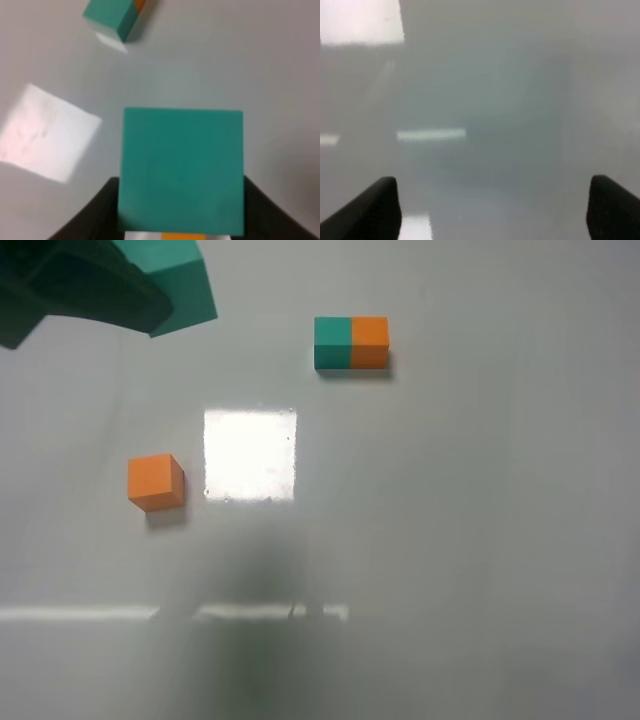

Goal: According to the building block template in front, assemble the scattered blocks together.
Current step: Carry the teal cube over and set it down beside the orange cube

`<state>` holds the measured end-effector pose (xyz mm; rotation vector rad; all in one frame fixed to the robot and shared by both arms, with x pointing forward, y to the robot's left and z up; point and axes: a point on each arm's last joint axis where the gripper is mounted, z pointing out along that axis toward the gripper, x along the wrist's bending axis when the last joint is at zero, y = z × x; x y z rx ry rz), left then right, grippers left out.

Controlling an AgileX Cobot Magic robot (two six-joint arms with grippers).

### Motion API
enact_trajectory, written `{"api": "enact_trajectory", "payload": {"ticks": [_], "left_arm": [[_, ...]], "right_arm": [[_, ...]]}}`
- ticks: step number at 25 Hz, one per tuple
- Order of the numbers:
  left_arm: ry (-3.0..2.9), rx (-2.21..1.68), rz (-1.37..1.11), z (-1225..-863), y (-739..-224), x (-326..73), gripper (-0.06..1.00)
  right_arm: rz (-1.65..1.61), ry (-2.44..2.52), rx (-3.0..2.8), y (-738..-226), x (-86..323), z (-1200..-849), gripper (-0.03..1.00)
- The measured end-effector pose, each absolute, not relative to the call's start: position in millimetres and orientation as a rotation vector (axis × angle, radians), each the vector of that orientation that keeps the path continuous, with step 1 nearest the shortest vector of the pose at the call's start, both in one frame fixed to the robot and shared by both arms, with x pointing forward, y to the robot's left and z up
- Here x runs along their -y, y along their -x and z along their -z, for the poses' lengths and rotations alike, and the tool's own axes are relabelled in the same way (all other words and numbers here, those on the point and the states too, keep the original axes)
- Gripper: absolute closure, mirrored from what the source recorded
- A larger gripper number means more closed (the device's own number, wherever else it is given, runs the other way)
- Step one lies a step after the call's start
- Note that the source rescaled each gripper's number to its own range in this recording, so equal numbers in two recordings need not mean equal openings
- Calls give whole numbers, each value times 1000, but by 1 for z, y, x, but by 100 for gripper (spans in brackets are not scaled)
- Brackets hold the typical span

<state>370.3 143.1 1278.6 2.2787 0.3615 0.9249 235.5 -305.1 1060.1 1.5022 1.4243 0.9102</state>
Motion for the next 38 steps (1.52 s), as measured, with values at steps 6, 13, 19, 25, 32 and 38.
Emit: {"api": "enact_trajectory", "payload": {"ticks": [6, 13, 19, 25, 32, 38], "left_arm": [[-2250, -483, -999, -1259, -344, -212, 94], [-2359, -636, -1044, -1223, -342, -250, 94], [-2450, -692, -1027, -1199, -357, -260, 94], [-2479, -654, -968, -1185, -390, -253, 94], [-2512, -589, -934, -1169, -428, -237, 94], [-2556, -517, -896, -1156, -448, -228, 94]], "right_arm": [[-910, -1502, -1424, -236, 305, -1060, 69], [-910, -1502, -1424, -236, 305, -1060, 74], [-910, -1502, -1424, -236, 305, -1060, 76], [-910, -1502, -1424, -236, 305, -1060, 76], [-911, -1503, -1424, -236, 305, -1060, 83], [-911, -1503, -1424, -236, 305, -1060, 86]]}}
